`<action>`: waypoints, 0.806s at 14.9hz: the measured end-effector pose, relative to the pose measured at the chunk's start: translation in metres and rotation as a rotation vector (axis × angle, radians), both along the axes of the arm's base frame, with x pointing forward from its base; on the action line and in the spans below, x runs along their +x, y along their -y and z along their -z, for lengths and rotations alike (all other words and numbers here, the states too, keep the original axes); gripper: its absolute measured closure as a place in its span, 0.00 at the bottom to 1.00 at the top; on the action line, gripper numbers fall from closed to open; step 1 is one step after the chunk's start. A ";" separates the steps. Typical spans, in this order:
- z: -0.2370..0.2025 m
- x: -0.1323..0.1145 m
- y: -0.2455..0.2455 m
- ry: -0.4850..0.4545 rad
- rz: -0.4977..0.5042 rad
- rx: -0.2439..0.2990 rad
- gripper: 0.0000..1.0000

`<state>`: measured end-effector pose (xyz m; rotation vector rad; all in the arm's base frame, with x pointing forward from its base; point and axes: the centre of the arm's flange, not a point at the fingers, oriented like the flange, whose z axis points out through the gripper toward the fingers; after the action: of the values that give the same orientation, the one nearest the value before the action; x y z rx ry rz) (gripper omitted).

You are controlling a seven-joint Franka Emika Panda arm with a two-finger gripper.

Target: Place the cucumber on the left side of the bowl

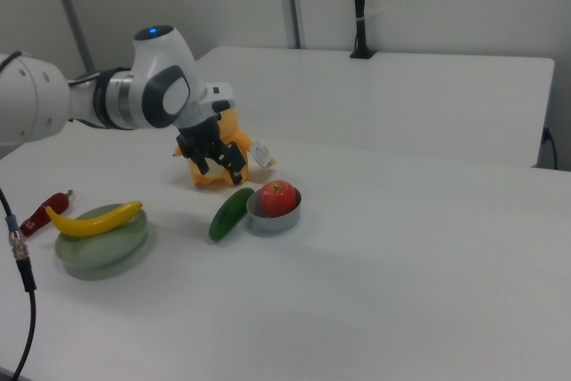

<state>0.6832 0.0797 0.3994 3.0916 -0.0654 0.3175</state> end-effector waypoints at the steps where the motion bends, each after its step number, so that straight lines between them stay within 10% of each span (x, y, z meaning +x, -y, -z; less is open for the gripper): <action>1: -0.009 -0.005 -0.001 -0.024 0.010 -0.003 0.00; 7: -0.115 -0.072 0.004 -0.180 0.004 -0.053 0.00; 12: -0.166 -0.109 0.039 -0.129 0.013 -0.060 0.00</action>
<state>0.5739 0.0405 0.5653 3.0415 -0.0714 0.1160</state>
